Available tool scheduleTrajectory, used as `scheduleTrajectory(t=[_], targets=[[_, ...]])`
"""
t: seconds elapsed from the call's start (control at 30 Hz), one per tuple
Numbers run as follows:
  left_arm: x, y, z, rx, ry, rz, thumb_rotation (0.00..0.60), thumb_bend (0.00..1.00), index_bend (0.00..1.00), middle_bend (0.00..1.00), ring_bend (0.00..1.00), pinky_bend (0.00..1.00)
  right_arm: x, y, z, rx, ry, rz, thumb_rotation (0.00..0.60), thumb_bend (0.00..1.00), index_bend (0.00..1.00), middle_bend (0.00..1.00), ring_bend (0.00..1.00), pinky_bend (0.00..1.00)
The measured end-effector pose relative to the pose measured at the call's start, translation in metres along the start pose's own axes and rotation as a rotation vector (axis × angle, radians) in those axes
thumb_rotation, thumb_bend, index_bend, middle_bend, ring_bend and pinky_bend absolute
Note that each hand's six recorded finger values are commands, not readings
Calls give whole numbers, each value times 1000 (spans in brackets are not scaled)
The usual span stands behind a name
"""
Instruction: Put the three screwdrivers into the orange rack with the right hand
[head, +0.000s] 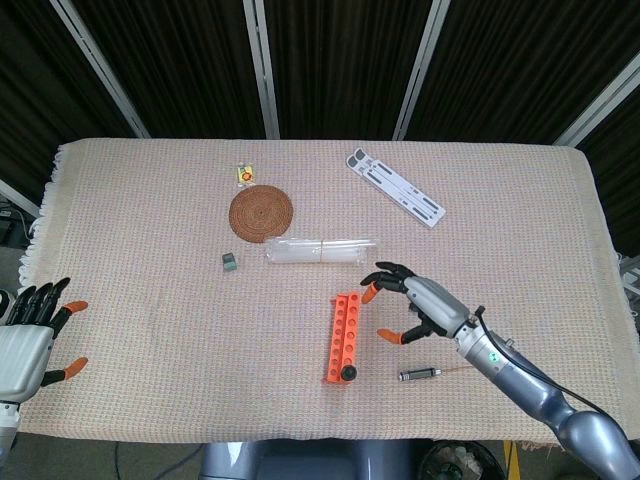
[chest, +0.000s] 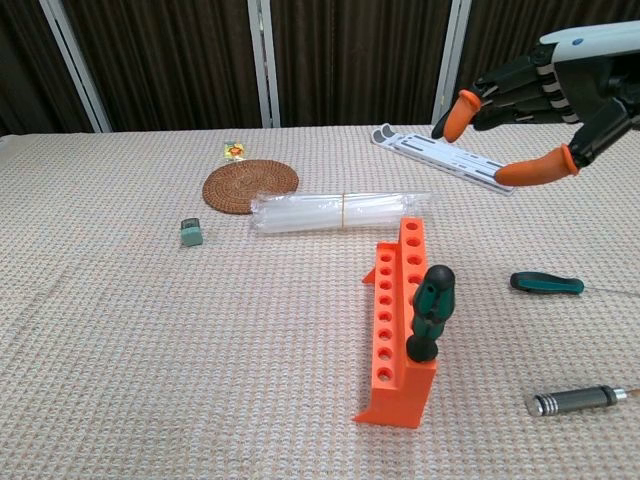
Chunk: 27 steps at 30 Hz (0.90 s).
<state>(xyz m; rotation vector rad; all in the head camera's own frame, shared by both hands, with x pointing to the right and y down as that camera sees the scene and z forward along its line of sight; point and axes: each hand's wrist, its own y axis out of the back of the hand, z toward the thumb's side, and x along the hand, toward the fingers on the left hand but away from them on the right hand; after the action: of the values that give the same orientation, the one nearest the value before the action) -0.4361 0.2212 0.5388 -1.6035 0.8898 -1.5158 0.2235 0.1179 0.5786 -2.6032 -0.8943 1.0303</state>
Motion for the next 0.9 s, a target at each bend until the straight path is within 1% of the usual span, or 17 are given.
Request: scheduleTrajectory(t=[0.07, 0.2, 0.3, 0.47, 0.6, 0.7, 0.8, 0.9], targets=[[0, 0, 0, 0, 2, -1, 600, 138, 252, 0, 0, 0, -3, 7, -8, 53, -34, -39, 600, 236, 399, 194, 0, 0], [0, 0, -1, 2, 3, -1, 600, 137, 253, 0, 0, 0, -9, 21, -31, 189, -127, -130, 600, 235, 399, 189, 0, 0], [-1, 1, -2, 5, 5, 0, 600, 136, 253, 0, 0, 0, -15, 26, -50, 297, -198, -182, 600, 236, 399, 183, 0, 0], [-1, 1, -3, 7, 8, -1, 600, 137, 253, 0, 0, 0, -22, 27, -75, 513, -295, -231, 600, 236, 397, 173, 0, 0], [-1, 1, -1, 7, 4, -2, 600, 137, 254, 0, 0, 0, -27, 20, -89, 706, -348, -226, 600, 235, 397, 165, 0, 0], [0, 1, 0, 7, 2, -4, 600, 136, 254, 0, 0, 0, -32, 11, -94, 805, -362, -196, 600, 235, 401, 161, 0, 0], [0, 0, 0, 7, 3, -7, 600, 137, 254, 0, 0, 0, -36, 2, -97, 846, -367, -160, 600, 231, 406, 159, 0, 0], [0, -1, -1, 8, 6, -10, 600, 138, 254, 0, 0, 0, -39, -5, -99, 848, -374, -124, 600, 184, 412, 158, 0, 0]])
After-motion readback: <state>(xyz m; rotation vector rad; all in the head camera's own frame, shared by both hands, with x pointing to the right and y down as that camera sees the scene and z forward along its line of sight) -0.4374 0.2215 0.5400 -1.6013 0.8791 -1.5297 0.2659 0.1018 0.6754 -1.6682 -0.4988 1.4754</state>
